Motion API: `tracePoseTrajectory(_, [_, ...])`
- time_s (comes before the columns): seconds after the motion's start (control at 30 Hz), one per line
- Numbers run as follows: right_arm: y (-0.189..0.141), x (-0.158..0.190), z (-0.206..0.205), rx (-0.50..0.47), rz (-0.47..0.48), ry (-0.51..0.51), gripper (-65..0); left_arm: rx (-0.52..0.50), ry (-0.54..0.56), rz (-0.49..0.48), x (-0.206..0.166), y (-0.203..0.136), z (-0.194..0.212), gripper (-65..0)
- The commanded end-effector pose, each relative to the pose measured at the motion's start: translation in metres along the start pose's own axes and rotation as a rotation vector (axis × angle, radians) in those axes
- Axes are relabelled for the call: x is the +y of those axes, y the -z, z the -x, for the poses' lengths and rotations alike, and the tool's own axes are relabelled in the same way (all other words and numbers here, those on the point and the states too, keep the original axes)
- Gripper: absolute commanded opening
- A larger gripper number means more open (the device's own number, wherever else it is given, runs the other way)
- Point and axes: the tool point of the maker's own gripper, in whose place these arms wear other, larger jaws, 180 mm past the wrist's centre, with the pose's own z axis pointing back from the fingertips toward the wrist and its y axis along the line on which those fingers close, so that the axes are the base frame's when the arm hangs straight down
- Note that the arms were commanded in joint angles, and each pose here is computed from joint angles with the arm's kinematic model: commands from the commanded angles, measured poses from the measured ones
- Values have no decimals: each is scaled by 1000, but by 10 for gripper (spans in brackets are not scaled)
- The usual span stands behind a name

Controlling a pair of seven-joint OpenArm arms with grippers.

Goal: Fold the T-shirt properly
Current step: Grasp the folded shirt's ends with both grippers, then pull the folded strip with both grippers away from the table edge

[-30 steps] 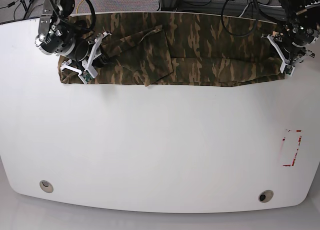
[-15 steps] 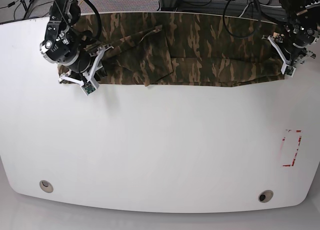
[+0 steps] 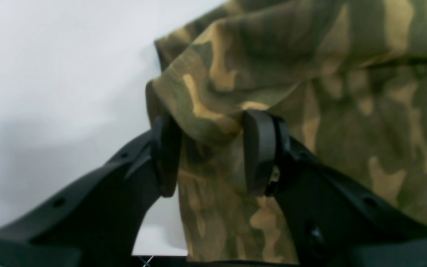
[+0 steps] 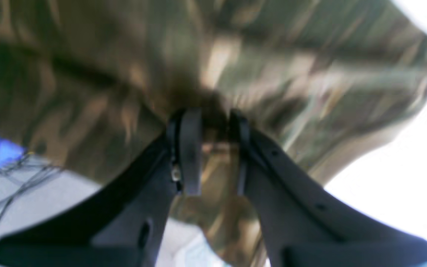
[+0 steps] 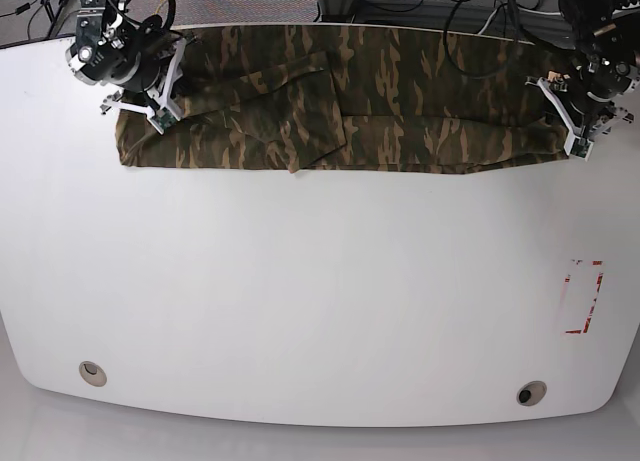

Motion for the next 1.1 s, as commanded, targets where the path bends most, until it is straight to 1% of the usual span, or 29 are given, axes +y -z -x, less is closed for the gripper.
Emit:
tracePoseTrajectory(0.0, [-9, -4, -2, -19, 20, -14, -533, -31, 11, -18, 7, -4, -10, -410])
tracePoseTrajectory(0.13, [-13, -10, -5, -42, 47, 27, -533, -31, 13, -15, 6, -4, -10, -410])
tracePoseTrajectory(0.2, [-13, -12, -15, -81, 49, 53, -533, -31, 13, -15, 6, -4, -10, -410])
tracePoseTrajectory(0.3, [-12, -13, -23, -107, 48, 63, -533, -32, 13, -12, 5, -3, -10, -410])
tracePoseTrajectory(0.5, [-9, -11, -22, -100, 49, 69, -533, -20, 41, 23, -9, 2, -10, -410])
tracePoseTrajectory(0.57, [-6, -10, -19, -89, 49, 86, -533, 4, 34, 50, -17, 7, -2, -410])
tracePoseTrajectory(0.63, [-1, -11, -15, -73, 59, 94, -533, 33, 3, 76, -24, 14, 11, -410])
tracePoseTrajectory(0.73, [4, -18, -18, -89, 78, 93, -533, 60, -29, 88, -25, 21, 21, -410])
tracePoseTrajectory(0.83, [16, -20, -13, -100, 77, 116, -533, 82, -49, 103, -27, 26, 29, -411])
tracePoseTrajectory(0.93, [27, -27, -14, -117, 78, 136, -533, 94, -57, 114, -29, 29, 33, -411])
tracePoseTrajectory(1.07, [41, -44, -14, -118, 89, 163, -533, 75, -56, 120, -30, 34, 23, -411])
